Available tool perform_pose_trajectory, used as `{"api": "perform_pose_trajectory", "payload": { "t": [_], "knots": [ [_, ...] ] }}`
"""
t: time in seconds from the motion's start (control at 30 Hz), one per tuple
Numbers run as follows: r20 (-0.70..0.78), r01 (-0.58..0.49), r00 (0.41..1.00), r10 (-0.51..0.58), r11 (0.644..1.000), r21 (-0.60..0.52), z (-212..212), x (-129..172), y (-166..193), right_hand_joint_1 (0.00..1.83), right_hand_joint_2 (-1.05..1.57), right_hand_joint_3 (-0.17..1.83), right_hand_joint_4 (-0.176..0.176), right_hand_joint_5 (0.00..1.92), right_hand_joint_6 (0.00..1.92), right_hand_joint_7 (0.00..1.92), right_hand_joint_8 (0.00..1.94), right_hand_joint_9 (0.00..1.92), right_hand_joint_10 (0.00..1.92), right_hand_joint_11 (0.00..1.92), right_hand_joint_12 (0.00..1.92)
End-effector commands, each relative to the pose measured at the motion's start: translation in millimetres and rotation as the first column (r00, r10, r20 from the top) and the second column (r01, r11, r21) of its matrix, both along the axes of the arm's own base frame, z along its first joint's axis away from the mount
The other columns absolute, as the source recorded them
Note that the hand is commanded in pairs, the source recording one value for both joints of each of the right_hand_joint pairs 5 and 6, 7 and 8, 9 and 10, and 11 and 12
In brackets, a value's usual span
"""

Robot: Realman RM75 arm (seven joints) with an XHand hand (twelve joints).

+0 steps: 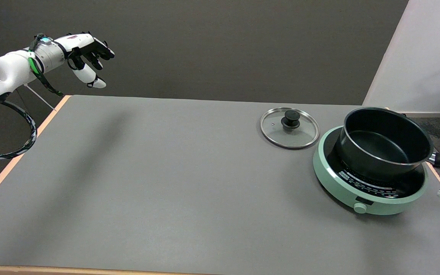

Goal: Pick up the pot.

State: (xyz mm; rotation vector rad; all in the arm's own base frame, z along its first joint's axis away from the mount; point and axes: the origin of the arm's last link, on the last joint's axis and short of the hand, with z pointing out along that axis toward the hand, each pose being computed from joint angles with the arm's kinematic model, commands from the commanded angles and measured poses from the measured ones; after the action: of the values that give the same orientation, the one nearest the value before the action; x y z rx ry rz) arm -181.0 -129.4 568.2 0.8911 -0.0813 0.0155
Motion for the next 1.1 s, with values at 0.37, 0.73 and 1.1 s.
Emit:
{"api": "perform_pose_trajectory", "payload": {
  "t": [0.37,0.73,1.1],
  "knots": [
    [-0.03,0.015,0.999,-0.015,1.0,-0.019,1,1,6,1.24,-0.95,1.23,0.028,0.01,0.01,0.01,0.01,0.01,0.01,0.01,0.01],
    [-0.015,0.039,0.999,-0.039,0.999,-0.014,0,-7,7,1.23,-0.8,0.99,0.068,0.02,0.02,0.02,0.02,0.02,0.02,0.02,0.02],
    [-0.012,0.053,0.999,-0.053,0.999,-0.011,2,-12,5,1.23,-0.63,0.63,0.084,0.02,0.02,0.02,0.02,0.02,0.02,0.02,0.02]
  ]
}}
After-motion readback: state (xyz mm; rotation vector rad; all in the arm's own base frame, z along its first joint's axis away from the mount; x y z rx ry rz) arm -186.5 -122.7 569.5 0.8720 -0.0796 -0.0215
